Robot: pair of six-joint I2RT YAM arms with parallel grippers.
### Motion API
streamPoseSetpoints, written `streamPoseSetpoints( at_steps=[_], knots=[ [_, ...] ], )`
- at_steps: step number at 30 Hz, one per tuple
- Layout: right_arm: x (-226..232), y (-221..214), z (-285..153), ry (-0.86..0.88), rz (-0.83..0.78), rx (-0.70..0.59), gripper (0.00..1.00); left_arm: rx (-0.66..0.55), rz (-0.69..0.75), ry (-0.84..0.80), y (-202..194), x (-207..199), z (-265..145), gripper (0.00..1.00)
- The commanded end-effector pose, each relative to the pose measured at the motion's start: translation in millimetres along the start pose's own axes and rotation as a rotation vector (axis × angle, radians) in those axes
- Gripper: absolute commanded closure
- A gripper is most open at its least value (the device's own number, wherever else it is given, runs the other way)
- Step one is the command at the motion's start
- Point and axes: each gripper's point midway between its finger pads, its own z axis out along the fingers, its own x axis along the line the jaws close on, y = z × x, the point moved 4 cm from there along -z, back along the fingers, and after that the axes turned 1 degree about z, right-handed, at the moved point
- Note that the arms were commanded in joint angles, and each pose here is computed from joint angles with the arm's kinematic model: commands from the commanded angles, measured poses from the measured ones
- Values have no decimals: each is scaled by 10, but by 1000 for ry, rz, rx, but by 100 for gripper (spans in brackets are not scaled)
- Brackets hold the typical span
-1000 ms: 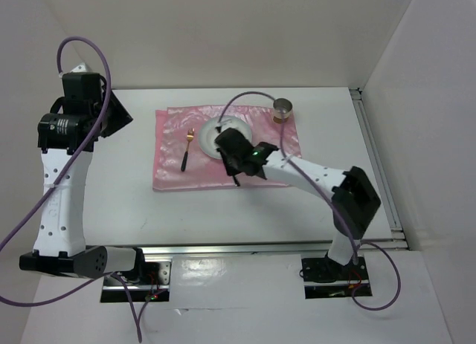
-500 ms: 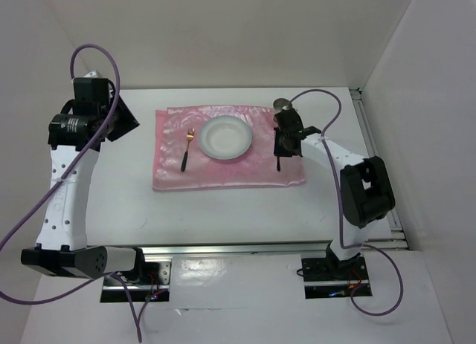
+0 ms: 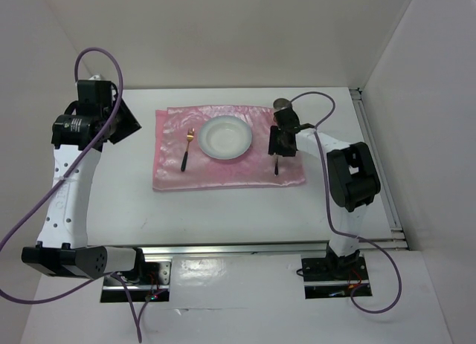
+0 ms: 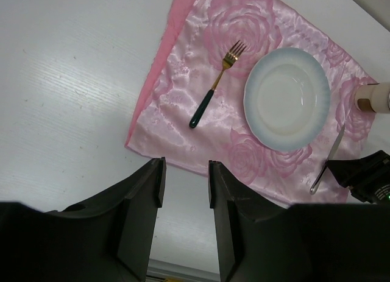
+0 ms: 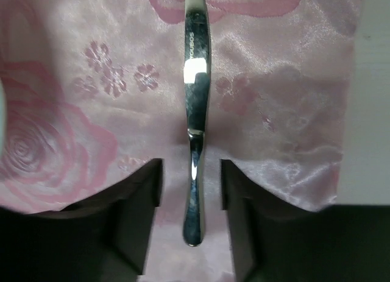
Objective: Set the dinner table for one person
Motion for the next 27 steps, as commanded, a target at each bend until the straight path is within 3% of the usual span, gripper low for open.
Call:
streamPoseSetpoints(
  at_steps=[1, 2, 4, 12, 13, 14, 15, 19, 24, 27],
  knots=[
    [88, 312, -57, 25, 11, -93, 40, -20, 10, -27, 34, -24, 4, 49],
    [108, 373, -108, 33, 13, -111, 32, -12, 11, -22, 12, -13, 24, 49],
    [104, 408, -155, 26, 15, -119, 27, -7, 11, -30, 5, -23, 22, 49],
    [-52, 712, -784, 39, 139, -242, 25, -7, 20, -30, -1, -19, 44, 49],
    [-184, 690, -802, 19, 173, -236, 18, 0, 21, -36, -22, -25, 70, 49],
    [-255, 718, -852, 14, 203, -249, 2, 0, 33, -36, -22, -20, 71, 49],
    [-367, 729, -970, -7, 237, -261, 0, 17, 35, -26, -55, -8, 125, 49],
    [-1049, 808, -1118, -118, 441, -273, 0, 84, 89, -44, -203, -16, 391, 46],
    [-1264, 764, -1114, -140, 519, -230, 0, 271, 100, 2, -550, 44, 835, 48],
    [-1288, 715, -1070, -164, 519, -200, 0, 287, 94, -40, -624, 6, 914, 48]
  ],
)
